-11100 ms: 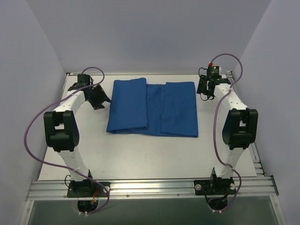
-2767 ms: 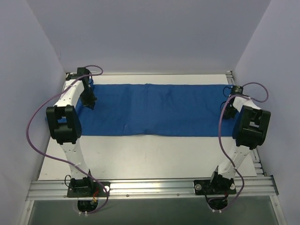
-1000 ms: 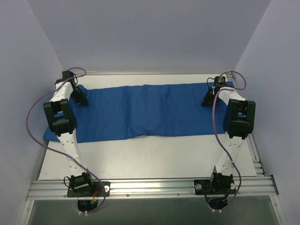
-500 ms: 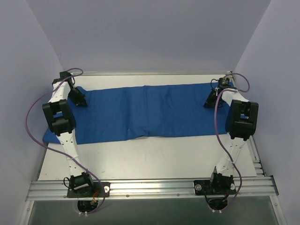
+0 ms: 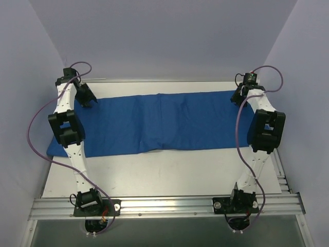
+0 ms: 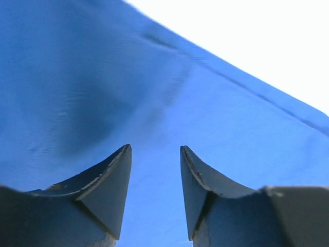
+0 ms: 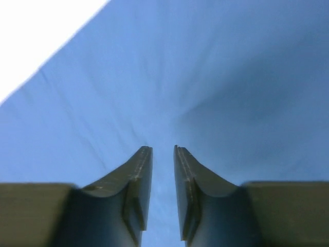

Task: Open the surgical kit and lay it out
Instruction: Open the surgical kit at the center of the board.

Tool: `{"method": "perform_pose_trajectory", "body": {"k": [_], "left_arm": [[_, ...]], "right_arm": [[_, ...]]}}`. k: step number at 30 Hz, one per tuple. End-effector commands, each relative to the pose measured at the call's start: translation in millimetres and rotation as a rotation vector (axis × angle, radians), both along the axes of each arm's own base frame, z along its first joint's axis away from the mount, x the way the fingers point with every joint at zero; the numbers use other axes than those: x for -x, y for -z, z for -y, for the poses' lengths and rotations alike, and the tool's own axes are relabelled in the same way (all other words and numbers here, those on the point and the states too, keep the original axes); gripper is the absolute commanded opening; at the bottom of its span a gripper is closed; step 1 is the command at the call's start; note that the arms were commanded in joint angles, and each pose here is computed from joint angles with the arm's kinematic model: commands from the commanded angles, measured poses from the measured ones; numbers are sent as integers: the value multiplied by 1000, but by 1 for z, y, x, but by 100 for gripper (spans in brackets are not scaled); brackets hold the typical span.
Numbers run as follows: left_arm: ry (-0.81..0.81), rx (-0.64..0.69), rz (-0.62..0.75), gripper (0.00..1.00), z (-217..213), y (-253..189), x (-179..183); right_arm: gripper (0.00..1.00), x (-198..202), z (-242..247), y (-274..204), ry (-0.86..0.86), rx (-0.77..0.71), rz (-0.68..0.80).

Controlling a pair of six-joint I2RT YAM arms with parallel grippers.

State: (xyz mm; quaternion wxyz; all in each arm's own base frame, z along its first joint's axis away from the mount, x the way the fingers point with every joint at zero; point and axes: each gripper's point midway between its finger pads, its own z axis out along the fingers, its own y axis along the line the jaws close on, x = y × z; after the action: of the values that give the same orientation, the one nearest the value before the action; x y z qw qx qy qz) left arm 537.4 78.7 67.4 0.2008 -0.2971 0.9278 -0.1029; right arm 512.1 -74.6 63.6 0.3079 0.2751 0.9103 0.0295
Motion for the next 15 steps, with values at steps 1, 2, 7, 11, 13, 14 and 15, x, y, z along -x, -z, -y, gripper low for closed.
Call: {"method": "perform_pose_trajectory", "body": {"k": [1,2,7,11,13,14,15], "left_arm": [[58,8,178,52,19,-68,-21],[56,29,176,53,22,-67,-19],[47,147,155,55,43,-56,-8],[62,170,144,56,51,-55,-1],[61,174,141,56,51,-57,1],[64,178,142,56,52,-57,0],[65,180,136,56,54,-57,0]], "right_arm": [[33,-44,46,-57,123,165,182],[35,-53,53,-51,136,182,185],[43,-87,81,-48,154,256,184],[45,-100,95,-37,169,291,196],[47,-102,101,-33,197,298,198],[48,-102,105,-27,219,292,195],[50,-104,106,-24,226,290,196]]}}
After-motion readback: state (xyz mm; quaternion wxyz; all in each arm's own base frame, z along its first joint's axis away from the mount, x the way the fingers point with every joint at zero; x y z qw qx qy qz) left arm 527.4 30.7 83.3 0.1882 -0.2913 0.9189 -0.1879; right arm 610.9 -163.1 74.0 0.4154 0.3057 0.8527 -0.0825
